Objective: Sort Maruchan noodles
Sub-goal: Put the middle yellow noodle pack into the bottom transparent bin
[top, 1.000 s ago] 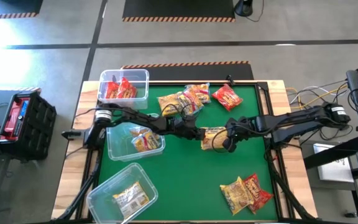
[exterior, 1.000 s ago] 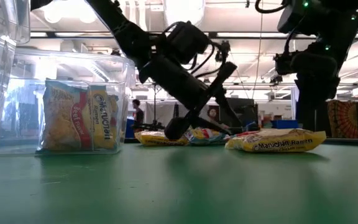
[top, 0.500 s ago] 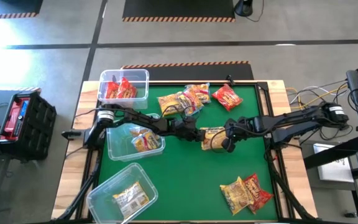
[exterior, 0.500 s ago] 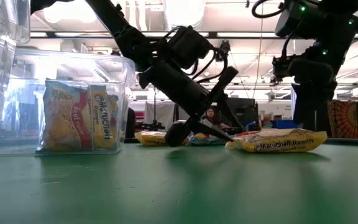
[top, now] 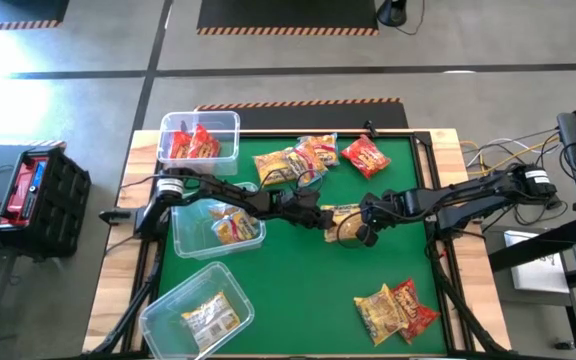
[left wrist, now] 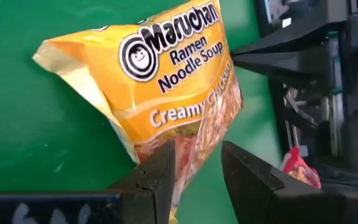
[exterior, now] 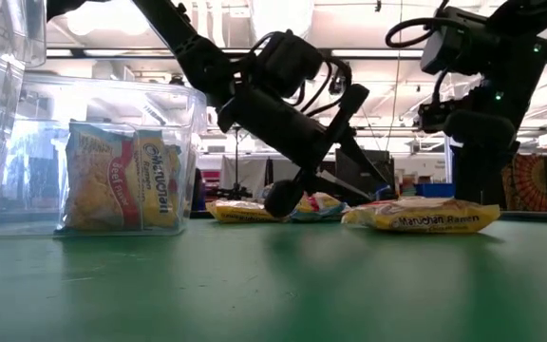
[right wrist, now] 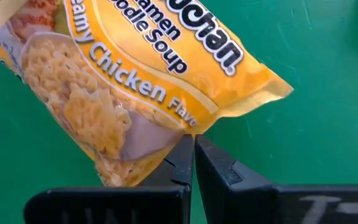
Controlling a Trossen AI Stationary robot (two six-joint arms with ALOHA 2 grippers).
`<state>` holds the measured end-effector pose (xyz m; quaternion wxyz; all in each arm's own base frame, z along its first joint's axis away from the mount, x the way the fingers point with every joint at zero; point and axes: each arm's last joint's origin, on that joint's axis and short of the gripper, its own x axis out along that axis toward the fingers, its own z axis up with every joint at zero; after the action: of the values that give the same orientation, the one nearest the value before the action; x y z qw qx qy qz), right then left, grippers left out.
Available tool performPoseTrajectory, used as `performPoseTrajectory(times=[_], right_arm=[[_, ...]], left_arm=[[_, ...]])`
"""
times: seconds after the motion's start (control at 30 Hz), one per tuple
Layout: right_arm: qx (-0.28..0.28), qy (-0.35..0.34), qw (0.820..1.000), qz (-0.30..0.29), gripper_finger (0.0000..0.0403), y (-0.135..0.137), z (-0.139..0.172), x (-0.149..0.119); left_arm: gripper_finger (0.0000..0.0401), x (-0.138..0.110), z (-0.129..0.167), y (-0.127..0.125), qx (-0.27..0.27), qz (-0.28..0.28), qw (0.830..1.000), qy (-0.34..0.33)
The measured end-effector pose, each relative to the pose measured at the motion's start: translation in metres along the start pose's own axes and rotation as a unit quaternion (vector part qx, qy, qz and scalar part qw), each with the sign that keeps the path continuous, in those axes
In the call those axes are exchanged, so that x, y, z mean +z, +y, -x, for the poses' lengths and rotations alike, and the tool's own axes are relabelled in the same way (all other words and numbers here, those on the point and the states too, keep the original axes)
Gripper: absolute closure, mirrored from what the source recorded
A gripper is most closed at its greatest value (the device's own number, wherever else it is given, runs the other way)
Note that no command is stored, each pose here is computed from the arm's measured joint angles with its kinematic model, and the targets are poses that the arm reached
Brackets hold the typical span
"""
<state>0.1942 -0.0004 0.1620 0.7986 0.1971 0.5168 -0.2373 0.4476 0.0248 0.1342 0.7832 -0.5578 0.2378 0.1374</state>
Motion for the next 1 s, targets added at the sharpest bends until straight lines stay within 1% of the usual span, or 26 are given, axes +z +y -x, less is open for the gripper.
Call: performPoseTrajectory(times=[0.13,0.57,0.7,0.77,0.83,0.93,1.0], right_arm=[[0.006,-0.008,1.000,0.003,0.0394,0.001,0.000,0.002],[0.028,-0.040,0.999,0.021,0.0394,0.007,0.004,0.011],[0.031,-0.047,0.997,0.044,0.0394,0.010,0.010,0.017],[0.030,-0.048,0.997,0.053,0.0394,0.012,0.015,0.021],[0.018,-0.041,0.997,0.056,0.0394,0.011,0.019,0.023],[-0.010,-0.032,0.998,0.046,0.0394,0.007,0.025,0.025],[-0.007,-0.040,0.998,0.038,0.0394,0.004,0.030,0.026]], left_arm=[[0.0288,0.002,0.000,0.001,0.008,0.001,1.000,-0.016],[0.0289,-0.002,0.002,0.018,0.112,0.004,0.993,-0.032],[0.0289,-0.002,0.003,0.022,0.136,0.004,0.990,-0.038],[0.0289,-0.002,0.001,0.024,0.137,0.006,0.990,-0.039],[0.0289,-0.004,-0.004,0.028,0.138,0.018,0.989,-0.041],[0.0289,-0.007,-0.011,0.036,0.143,0.037,0.988,-0.035],[0.0290,-0.010,-0.016,0.041,0.141,0.042,0.989,-0.028]])
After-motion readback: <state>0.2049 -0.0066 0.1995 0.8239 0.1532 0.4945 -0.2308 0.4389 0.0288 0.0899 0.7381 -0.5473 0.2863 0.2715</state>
